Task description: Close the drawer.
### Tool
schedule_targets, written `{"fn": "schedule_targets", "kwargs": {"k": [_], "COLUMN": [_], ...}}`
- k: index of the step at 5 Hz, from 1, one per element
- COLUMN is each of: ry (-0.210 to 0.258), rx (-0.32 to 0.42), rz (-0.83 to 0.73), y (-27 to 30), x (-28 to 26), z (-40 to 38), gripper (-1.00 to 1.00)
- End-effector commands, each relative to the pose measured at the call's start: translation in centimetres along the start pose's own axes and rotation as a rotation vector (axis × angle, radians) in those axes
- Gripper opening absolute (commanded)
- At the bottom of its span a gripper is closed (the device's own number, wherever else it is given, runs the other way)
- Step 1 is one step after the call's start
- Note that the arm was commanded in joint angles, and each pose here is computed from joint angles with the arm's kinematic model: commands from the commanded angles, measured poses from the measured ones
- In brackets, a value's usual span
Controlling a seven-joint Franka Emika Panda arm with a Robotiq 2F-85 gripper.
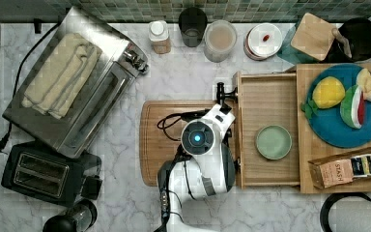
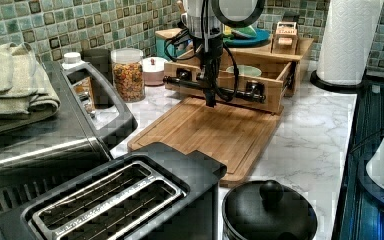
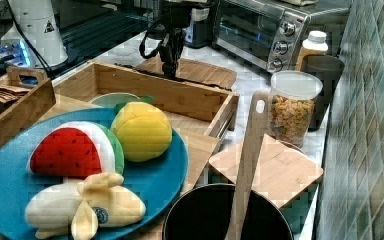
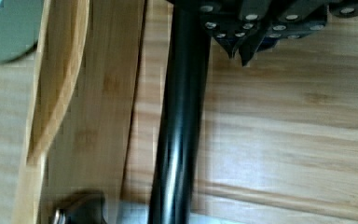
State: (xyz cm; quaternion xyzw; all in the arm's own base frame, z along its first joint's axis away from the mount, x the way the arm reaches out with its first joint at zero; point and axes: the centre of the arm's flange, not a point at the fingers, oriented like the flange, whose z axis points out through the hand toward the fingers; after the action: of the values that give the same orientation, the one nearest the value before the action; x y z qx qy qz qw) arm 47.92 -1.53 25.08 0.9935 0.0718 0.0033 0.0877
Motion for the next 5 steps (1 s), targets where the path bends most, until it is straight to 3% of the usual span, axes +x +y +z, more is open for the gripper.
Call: {"fn": "schedule_targets", "kwargs": {"k": [1,3,4,5], "ry": [0.149,0.115,0.061,0.077], "rx": [-0.1,-0.006,-0.04,-0.087], "rz": [0.096,0.068,0.052,0.033], "y": [16.3,24.3,27.8,31.3], "x": [-4.5,-5.5,-6.1,-6.9], "z": [-3.7,0.9,-0.6,-0.8], "gripper": [-1.0,-1.0,-1.0,-1.0]}}
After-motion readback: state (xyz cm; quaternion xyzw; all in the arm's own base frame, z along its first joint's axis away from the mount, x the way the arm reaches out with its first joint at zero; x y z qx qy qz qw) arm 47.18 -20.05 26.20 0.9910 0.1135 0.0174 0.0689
